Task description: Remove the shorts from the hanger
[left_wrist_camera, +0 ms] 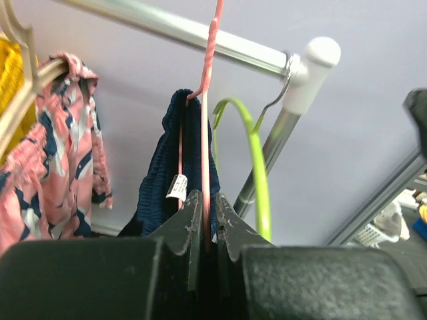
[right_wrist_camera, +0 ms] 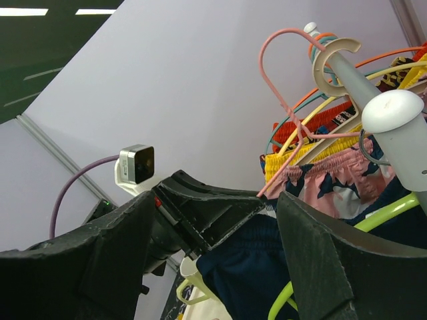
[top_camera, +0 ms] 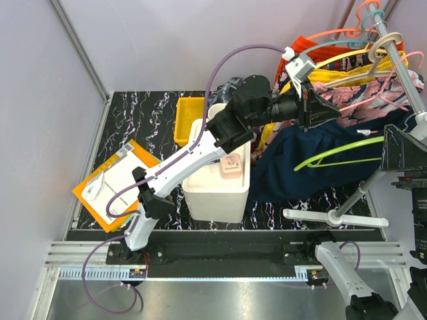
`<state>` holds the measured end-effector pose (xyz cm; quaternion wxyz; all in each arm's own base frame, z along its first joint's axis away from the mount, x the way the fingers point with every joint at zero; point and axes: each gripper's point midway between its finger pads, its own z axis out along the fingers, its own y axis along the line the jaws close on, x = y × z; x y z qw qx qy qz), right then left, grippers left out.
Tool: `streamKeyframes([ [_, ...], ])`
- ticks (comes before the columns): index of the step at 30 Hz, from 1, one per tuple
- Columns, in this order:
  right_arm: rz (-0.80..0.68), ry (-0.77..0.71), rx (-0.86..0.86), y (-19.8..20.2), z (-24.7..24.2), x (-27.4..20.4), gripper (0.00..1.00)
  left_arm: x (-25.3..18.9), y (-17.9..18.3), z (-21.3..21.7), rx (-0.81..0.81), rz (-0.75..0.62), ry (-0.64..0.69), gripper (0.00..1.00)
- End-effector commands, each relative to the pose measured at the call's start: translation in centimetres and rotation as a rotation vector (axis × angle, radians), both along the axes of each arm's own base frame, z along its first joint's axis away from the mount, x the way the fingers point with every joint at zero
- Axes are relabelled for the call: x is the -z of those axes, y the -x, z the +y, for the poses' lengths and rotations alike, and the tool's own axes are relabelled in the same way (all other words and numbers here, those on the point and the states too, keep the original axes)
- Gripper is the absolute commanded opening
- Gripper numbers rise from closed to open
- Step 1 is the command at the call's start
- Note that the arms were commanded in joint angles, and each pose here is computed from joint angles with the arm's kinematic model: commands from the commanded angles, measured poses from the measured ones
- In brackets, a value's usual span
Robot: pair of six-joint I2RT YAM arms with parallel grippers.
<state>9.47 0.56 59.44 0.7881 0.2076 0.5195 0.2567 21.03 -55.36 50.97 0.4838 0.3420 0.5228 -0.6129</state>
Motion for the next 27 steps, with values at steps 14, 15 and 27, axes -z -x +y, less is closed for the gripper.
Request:
streamKeyframes([
  [14, 0.083, 0.163, -0.192, -4.7, 4.4, 1.0, 0.81, -10.1, 1.6, 10.6, -0.095, -0.018, 0.219, 0.00],
  [15, 0.104, 0.188, -0.206, -5.7, 4.8, 1.5, 0.82, -10.6, 1.7, 11.1, -0.105, -0.027, 0.244, 0.00],
  [27, 0.217, 0.375, -0.224, -11.6, 5.8, 3.8, 0.89, -8.1, 2.8, 13.2, -0.107, 0.051, 0.250, 0.00],
])
